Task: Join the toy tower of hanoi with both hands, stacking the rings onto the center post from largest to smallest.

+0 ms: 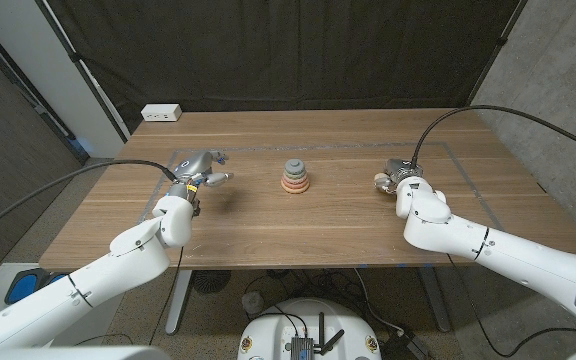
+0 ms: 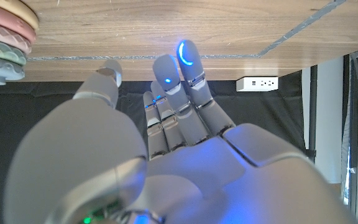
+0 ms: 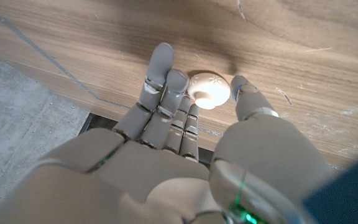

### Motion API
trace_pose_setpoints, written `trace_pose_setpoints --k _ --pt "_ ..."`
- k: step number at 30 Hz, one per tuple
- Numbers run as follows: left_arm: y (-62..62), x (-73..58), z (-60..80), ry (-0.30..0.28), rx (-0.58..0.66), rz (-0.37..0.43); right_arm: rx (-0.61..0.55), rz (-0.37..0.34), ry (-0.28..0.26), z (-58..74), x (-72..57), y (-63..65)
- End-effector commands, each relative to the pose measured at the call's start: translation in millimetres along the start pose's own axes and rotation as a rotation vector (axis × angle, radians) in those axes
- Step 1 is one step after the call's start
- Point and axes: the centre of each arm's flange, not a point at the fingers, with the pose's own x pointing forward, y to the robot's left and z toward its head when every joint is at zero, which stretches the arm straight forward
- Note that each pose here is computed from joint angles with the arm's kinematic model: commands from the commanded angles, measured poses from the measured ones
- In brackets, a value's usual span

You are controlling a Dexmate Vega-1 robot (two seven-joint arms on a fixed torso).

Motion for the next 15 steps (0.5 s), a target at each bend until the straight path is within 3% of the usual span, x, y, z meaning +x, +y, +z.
trace_pose_setpoints --k 1,15 --pt "-1.8 -1.5 -1.6 0.006 -0.007 -0.004 -0.001 0.013 0.014 -0.9 6.5 4.8" --pt "-5.5 1.6 -3.5 0.003 -0.017 -0.019 -0.010 0.031 0.019 0.3 7.1 7.7"
